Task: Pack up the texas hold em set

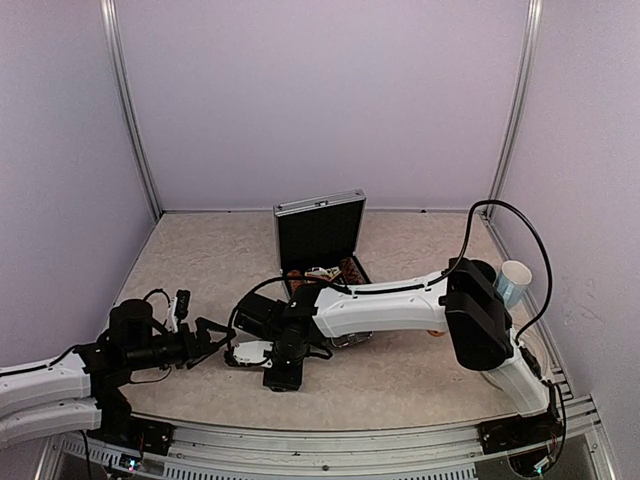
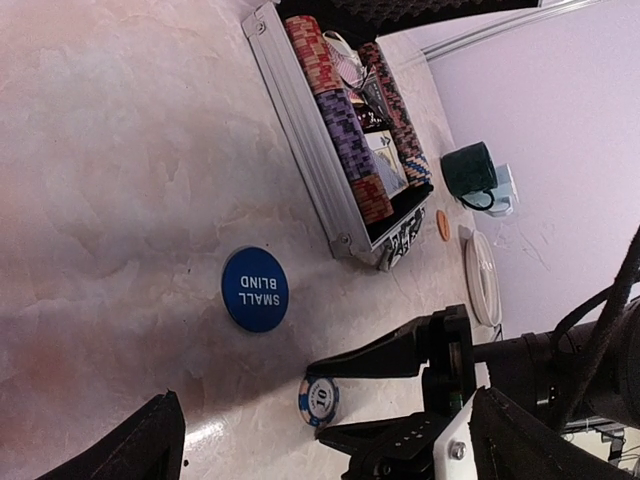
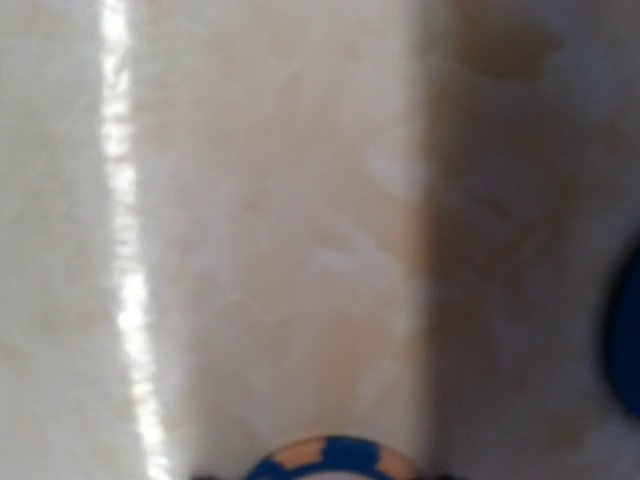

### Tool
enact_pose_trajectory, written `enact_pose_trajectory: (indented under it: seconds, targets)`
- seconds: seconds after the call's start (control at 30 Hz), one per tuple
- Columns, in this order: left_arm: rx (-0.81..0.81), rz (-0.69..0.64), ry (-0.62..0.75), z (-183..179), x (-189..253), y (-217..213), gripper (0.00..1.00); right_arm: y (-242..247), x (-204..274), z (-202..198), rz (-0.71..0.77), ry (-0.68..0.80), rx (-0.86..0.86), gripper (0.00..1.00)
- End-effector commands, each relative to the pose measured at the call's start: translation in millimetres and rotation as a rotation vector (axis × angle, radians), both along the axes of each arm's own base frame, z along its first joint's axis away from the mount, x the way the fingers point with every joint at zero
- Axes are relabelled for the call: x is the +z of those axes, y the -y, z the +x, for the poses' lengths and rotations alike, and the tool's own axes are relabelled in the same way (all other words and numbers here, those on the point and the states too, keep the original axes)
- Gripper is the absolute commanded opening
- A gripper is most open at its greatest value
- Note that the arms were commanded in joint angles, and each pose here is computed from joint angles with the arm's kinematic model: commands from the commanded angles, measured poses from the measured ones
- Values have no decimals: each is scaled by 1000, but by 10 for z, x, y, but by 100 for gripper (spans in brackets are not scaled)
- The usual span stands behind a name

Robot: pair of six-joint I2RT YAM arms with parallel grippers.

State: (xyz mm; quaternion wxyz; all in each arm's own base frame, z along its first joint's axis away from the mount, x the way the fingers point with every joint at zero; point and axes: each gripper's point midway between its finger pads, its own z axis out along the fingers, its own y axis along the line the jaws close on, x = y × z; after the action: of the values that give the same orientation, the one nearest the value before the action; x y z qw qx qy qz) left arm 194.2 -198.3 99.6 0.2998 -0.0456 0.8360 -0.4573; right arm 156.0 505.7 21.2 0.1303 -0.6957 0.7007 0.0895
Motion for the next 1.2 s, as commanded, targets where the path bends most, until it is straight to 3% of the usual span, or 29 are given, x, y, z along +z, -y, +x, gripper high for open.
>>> enact_pose_trajectory:
  seconds: [0.0,0.33,0.73,1.17]
  targets:
    - [-22,-27,52,47,212,61,98,204,-286,-5,-115,-29,-5,46]
    - [-36,-8,31,34,119,76,98,73,-127,114,-36,34,-25,41]
    - [-43,-25,9,-4,35,83,98,-128,594,214,168,122,-32,41]
    - [-63,-36,11,0,44,129,98,-46,753,289,185,176,-57,41]
